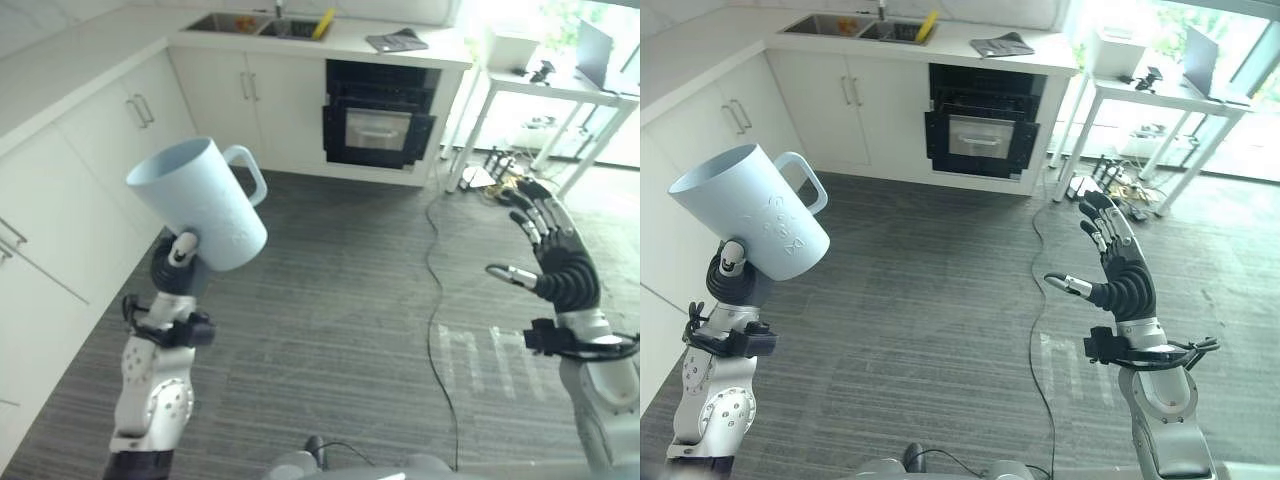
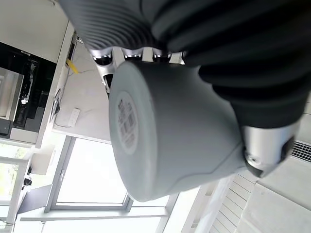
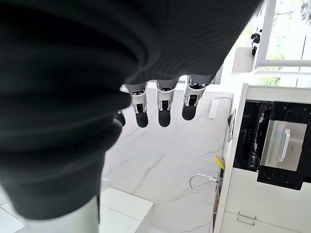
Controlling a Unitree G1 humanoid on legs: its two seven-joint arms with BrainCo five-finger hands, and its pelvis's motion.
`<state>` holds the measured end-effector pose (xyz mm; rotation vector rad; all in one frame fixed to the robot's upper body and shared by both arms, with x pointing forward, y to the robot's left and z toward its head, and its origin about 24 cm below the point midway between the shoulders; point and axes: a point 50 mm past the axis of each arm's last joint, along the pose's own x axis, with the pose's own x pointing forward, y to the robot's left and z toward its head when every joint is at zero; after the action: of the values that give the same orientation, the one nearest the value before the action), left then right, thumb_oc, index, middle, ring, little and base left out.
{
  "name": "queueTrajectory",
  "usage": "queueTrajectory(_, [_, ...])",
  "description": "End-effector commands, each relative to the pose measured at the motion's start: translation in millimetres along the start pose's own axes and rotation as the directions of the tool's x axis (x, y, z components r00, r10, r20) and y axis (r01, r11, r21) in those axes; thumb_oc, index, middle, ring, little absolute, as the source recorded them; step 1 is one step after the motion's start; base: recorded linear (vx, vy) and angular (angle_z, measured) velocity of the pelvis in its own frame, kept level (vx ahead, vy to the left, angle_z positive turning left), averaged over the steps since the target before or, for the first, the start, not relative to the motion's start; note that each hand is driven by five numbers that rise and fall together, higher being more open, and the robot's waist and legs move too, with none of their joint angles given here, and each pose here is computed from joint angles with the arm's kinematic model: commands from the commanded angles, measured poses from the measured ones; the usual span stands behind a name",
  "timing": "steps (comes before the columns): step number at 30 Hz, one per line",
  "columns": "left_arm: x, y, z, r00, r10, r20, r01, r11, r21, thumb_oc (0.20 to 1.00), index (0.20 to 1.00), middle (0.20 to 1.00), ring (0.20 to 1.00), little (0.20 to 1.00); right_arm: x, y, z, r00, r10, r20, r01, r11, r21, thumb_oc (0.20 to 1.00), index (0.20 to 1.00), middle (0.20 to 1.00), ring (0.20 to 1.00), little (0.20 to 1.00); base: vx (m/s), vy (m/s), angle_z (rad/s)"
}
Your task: Place the dishes in the dishwasher.
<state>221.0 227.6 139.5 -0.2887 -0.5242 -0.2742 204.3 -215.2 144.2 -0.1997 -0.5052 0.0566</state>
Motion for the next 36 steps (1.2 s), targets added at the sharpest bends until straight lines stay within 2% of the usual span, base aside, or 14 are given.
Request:
queueTrajectory(1, [12, -9, 22, 0.994, -0.078, 0.071, 0.073, 0.994, 0.078, 0.2, 0.2, 0.2, 0.2, 0.2, 12, -6, 10, 0.996, 0.004, 0.09, 0.0, 0.999, -0.054, 1.0, 1.0, 1.0, 1.0, 1.0, 0.33, 0.047, -0.18])
queueTrajectory(9, [0, -11, 22, 0.994, -0.084, 0.063, 0.079, 0.995, 0.067, 0.2, 0.2, 0.2, 0.2, 0.2, -2, -20, 17, 0.996, -0.005, 0.094, 0.011, 0.998, -0.055, 1.0, 1.0, 1.0, 1.0, 1.0, 0.41, -0.184, 0.09])
queueTrajectory(15, [5, -16, 21, 0.996, -0.069, 0.06, 0.066, 0.997, 0.044, 0.2, 0.2, 0.2, 0.2, 0.2, 9, -18, 21, 0.994, -0.022, 0.105, 0.029, 0.998, -0.06, 1.0, 1.0, 1.0, 1.0, 1.0, 0.31, -0.302, 0.5])
queueTrajectory(23, [-7, -14, 15, 0.998, -0.028, 0.05, 0.027, 0.999, 0.025, 0.2, 0.2, 0.2, 0.2, 0.2, 10, -24, 17, 0.997, 0.015, 0.077, -0.008, 0.996, -0.089, 1.0, 1.0, 1.0, 1.0, 1.0, 0.19, -0.219, -0.33])
queueTrajectory(36, [-22, -4, 13, 0.998, 0.021, 0.065, -0.023, 0.999, 0.033, 0.2, 0.2, 0.2, 0.2, 0.2, 7, -23, 14, 0.996, 0.069, 0.049, -0.065, 0.995, -0.073, 1.0, 1.0, 1.0, 1.0, 1.0, 0.34, 0.152, -0.52])
